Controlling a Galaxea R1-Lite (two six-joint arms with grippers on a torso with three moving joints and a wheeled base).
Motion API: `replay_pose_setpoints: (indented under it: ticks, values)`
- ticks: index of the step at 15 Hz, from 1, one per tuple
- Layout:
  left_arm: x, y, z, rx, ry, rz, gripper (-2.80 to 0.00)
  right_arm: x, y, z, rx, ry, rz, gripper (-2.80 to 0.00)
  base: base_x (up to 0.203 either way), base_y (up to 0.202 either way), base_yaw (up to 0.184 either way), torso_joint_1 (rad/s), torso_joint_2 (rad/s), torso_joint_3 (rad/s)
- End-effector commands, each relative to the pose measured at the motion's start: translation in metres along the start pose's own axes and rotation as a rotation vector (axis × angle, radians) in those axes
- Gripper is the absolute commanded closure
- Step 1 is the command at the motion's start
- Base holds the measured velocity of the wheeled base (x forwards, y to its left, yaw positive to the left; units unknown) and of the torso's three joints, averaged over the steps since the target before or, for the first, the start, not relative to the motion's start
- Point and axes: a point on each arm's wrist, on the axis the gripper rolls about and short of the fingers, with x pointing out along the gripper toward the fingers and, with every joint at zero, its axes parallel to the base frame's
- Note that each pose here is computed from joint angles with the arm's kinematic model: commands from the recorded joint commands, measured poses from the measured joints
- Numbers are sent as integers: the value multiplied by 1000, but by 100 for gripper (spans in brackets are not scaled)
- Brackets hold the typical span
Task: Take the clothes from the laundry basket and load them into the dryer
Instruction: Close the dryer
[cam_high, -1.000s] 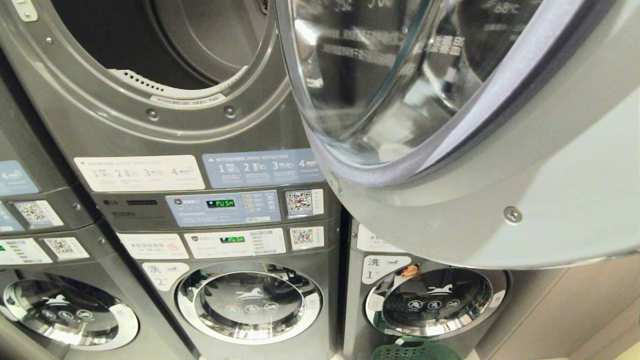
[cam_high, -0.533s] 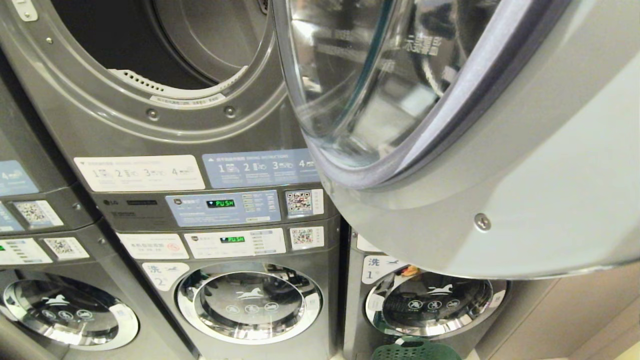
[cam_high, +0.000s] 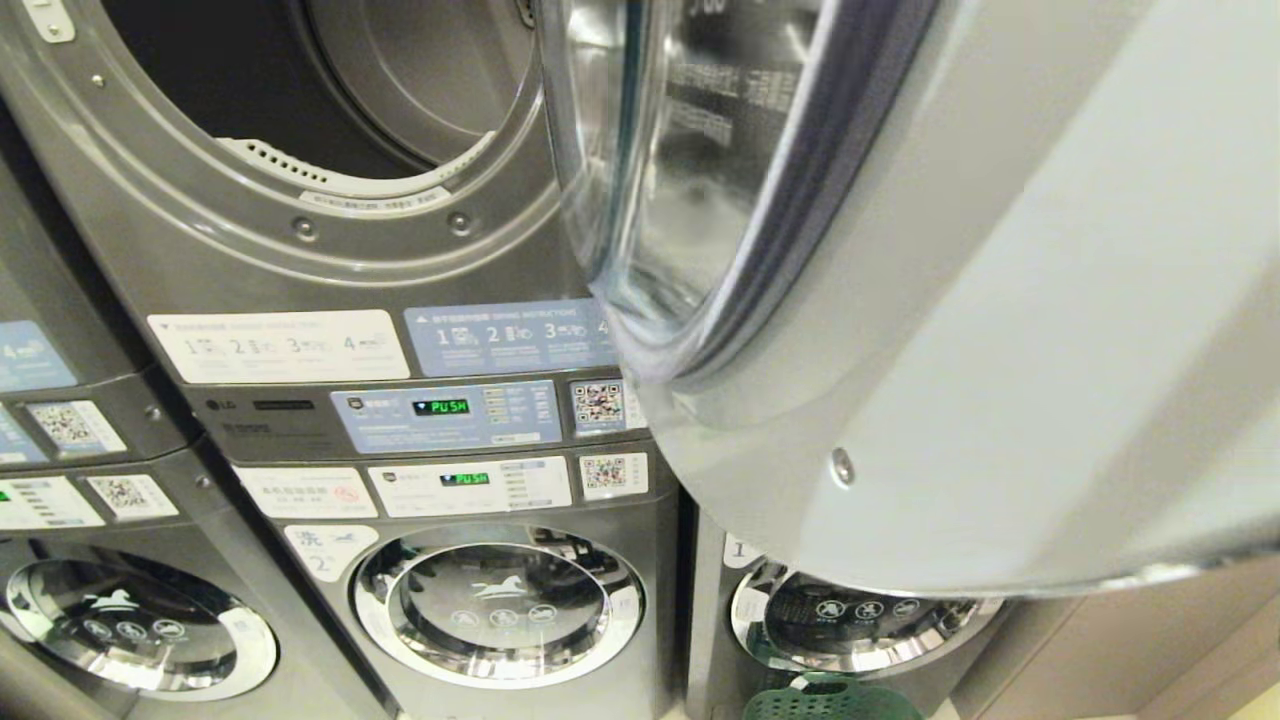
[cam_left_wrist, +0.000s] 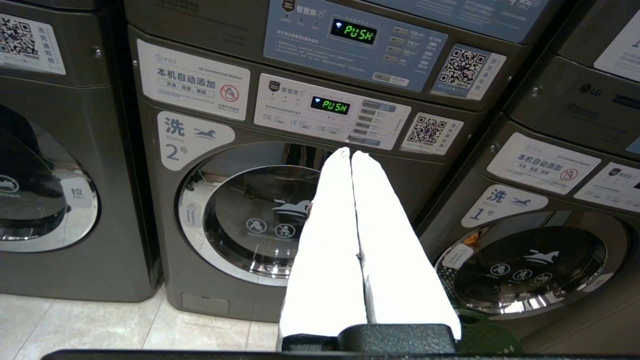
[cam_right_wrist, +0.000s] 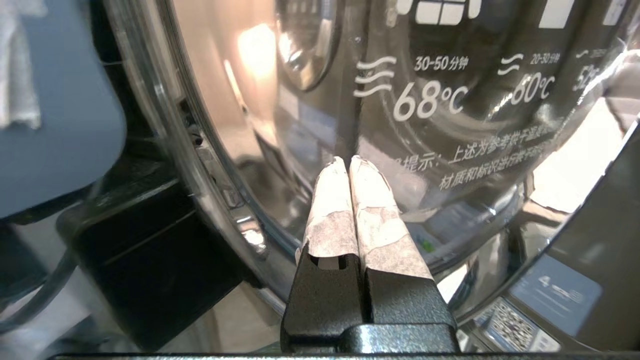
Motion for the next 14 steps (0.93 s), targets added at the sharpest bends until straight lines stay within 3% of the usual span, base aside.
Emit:
replay_pose_setpoints:
  ticks: [1,14]
  values:
    - [2,2,-8,1,31,8,0,13,5,-6,14,10,22,0,0,0,0,0,0,0]
    - [2,2,-8,1,30,8,0,59,22,-12,22,-3,92,0,0,0,0,0,0,0]
